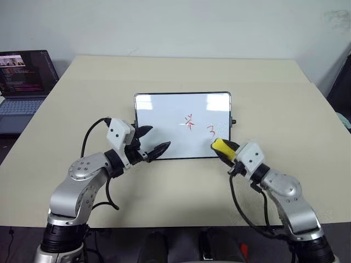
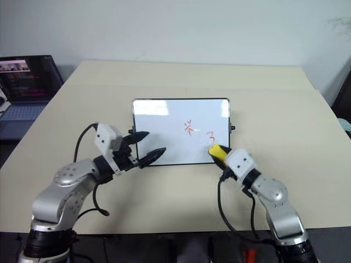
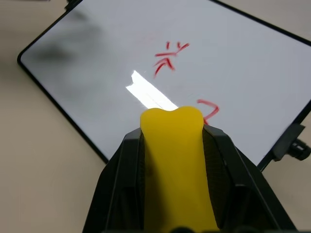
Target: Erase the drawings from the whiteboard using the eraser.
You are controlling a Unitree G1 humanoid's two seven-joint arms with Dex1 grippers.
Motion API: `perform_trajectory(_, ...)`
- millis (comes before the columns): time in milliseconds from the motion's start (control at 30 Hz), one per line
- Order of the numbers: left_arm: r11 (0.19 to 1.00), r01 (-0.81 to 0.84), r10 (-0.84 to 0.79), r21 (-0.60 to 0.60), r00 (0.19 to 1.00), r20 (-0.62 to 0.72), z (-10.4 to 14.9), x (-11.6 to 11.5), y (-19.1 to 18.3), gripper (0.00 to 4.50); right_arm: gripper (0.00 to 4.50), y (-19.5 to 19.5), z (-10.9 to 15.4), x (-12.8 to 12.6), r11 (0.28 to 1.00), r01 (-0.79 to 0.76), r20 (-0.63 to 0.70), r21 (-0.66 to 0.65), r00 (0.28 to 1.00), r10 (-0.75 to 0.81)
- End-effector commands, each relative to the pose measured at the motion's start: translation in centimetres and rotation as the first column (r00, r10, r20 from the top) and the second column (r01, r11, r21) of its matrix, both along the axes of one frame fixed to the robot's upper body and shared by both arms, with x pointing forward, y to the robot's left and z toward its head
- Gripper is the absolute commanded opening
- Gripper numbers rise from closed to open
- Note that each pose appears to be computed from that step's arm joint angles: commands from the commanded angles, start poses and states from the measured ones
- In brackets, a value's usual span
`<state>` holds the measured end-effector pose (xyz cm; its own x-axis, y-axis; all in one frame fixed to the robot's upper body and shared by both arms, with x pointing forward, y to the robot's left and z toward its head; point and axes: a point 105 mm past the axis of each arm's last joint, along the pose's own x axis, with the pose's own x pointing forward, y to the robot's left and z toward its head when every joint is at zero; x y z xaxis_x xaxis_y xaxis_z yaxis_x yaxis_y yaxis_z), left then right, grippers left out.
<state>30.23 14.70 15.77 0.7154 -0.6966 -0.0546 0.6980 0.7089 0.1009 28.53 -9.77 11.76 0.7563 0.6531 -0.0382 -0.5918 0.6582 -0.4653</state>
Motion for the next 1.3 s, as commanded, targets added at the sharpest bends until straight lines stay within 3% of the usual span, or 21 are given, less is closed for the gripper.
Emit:
perform_trajectory(33, 1.0, 0.0, 0.0, 0.0, 0.998, 0.061, 1.1, -0.3, -0.4, 4.5, 1.29, 0.7, 1.0, -0.2, 1.0, -0.021, 0.069, 0.014, 0.997, 0.02)
perform_trajectory(433, 0.997, -0.022, 0.028, -0.073, 0.996, 0.09, 1.1, -0.5, -0.6, 4.5, 1.29, 2.9, 3.5, 1.0, 0.994, -0.108, 0.152, 0.021, 0.983, 0.103)
perform_trajectory(733, 1.0, -0.013, 0.014, -0.006, 0.996, 0.083, 0.5, -0.2, -0.6, 4.5, 1.29, 4.3, 5.2, 2.8, 0.991, -0.133, 0.213, -0.006, 0.968, 0.131)
perform_trajectory(900, 0.993, 0.081, -0.085, 0.086, 0.996, 0.041, -0.7, -0.4, -1.7, 4.5, 1.29, 6.2, 6.5, 5.1, 0.992, -0.121, 0.265, -0.039, 0.956, 0.127)
perform_trajectory(1133, 0.988, 0.111, -0.117, 0.111, 0.992, 0.044, -0.2, 0.7, -1.6, 4.5, 1.29, 7.4, 7.5, 8.4, 0.992, -0.051, 0.325, -0.112, 0.942, 0.085)
perform_trajectory(1300, 0.988, 0.104, -0.109, 0.117, 0.993, 0.037, -0.1, 1.2, -1.5, 4.5, 1.29, 7.2, 6.3, 9.8, 0.986, -0.006, 0.275, -0.169, 0.96, 0.053)
